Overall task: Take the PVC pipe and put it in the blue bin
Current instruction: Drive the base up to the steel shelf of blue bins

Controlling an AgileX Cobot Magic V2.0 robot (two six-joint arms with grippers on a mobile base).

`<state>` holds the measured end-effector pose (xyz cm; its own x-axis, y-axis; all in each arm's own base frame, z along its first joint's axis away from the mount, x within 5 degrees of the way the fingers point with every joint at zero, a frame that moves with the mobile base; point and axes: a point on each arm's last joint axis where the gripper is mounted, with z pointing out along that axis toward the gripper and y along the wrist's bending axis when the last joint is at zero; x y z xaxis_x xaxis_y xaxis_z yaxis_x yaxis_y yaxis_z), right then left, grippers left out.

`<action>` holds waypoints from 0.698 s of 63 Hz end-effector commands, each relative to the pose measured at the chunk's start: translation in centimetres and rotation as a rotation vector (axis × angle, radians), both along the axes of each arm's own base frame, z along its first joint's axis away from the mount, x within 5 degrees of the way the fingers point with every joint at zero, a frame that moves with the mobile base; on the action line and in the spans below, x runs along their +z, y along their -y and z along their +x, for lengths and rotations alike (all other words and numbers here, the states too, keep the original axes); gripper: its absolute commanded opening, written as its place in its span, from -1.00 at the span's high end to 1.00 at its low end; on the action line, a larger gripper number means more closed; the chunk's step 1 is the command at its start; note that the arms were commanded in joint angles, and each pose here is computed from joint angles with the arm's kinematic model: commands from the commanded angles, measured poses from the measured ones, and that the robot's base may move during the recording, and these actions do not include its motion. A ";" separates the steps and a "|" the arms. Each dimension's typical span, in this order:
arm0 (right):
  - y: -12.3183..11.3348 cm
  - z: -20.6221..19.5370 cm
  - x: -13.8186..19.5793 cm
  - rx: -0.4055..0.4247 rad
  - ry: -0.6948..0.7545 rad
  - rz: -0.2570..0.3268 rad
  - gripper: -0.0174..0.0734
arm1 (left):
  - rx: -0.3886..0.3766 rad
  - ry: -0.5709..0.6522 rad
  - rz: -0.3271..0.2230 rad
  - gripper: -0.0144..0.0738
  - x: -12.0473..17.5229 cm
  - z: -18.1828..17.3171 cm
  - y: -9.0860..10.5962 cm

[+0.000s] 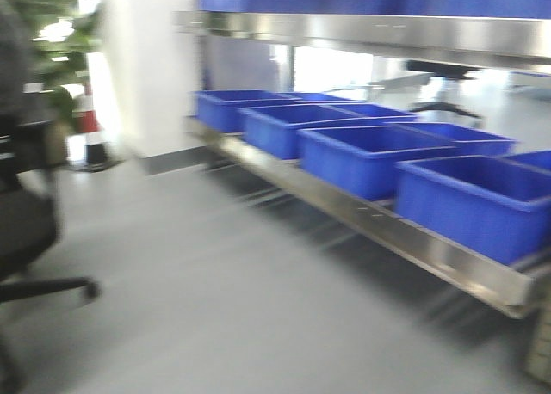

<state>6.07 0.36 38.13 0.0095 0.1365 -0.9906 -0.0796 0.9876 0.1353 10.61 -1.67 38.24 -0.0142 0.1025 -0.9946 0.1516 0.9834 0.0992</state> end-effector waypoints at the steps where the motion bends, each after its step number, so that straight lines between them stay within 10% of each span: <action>1: 0.0 0.0 0.3 -0.001 0.032 -0.005 0.96 | -0.007 0.034 -0.007 0.92 0.4 -0.1 0.1; 44: 0.0 0.0 0.3 -0.001 0.032 -0.005 0.96 | -0.006 0.035 -0.001 0.92 0.4 -0.1 0.0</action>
<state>6.07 0.36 38.13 0.0095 0.1365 -0.9906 -0.0796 0.9876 0.1353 10.61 -1.67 38.25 -0.0129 0.1059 -0.9943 0.1507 0.9832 0.1028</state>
